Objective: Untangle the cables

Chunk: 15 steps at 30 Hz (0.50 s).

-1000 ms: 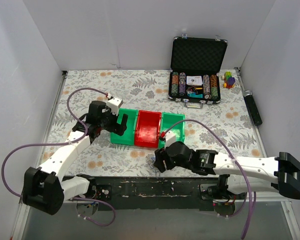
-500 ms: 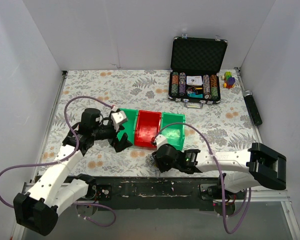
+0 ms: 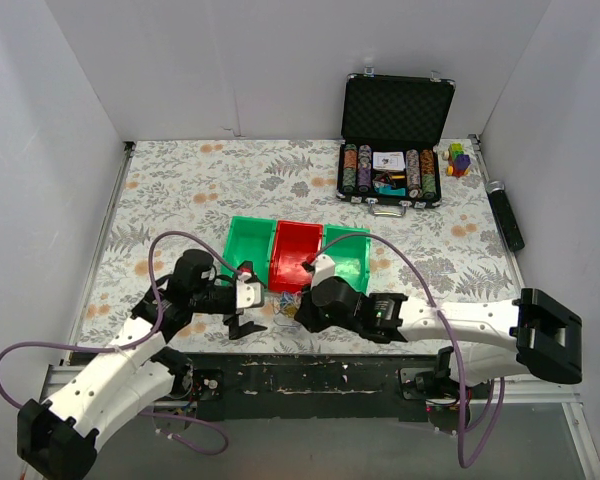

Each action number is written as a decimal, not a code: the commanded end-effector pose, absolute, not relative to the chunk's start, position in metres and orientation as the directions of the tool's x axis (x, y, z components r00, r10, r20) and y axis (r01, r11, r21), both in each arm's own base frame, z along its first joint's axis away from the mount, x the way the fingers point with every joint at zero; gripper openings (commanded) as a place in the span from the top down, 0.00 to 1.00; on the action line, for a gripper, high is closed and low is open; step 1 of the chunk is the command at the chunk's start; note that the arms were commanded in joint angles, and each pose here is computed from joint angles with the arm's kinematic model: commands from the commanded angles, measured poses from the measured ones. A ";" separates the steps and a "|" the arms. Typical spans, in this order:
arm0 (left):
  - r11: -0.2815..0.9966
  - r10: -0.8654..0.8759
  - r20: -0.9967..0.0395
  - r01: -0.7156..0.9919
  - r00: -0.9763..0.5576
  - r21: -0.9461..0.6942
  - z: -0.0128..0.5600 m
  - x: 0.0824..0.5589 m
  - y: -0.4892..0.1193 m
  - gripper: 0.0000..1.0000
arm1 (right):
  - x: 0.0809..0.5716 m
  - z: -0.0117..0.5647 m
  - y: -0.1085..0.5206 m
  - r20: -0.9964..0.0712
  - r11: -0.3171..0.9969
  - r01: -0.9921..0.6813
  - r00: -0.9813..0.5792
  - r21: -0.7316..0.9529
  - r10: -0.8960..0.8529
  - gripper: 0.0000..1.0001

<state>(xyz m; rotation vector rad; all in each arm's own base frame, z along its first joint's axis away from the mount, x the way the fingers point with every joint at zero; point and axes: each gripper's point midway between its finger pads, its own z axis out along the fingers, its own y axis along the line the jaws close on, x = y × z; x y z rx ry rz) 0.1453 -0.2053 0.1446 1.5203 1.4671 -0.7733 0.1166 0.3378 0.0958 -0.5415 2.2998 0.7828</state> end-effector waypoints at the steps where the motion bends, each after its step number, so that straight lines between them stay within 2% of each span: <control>1: -0.012 0.450 -0.860 0.964 0.242 0.265 0.132 0.139 -0.204 0.02 | 0.117 0.150 0.361 -0.688 0.661 -0.523 -0.726 0.538 -0.014 0.94; 5: 0.011 0.442 -0.873 0.972 0.206 0.235 0.126 0.137 -0.204 0.02 | 0.114 0.171 0.365 -0.692 0.600 -0.538 -0.721 0.592 0.036 0.99; 9: 0.000 0.400 -0.897 0.978 0.191 0.208 0.133 0.130 -0.211 0.04 | 0.115 0.184 0.366 -0.678 0.575 -0.523 -0.731 0.630 0.078 0.99; 15: -0.004 0.352 -0.880 0.941 0.318 0.339 0.143 0.133 -0.215 0.12 | 0.117 0.203 0.381 -0.670 0.562 -0.524 -0.739 0.640 0.074 0.99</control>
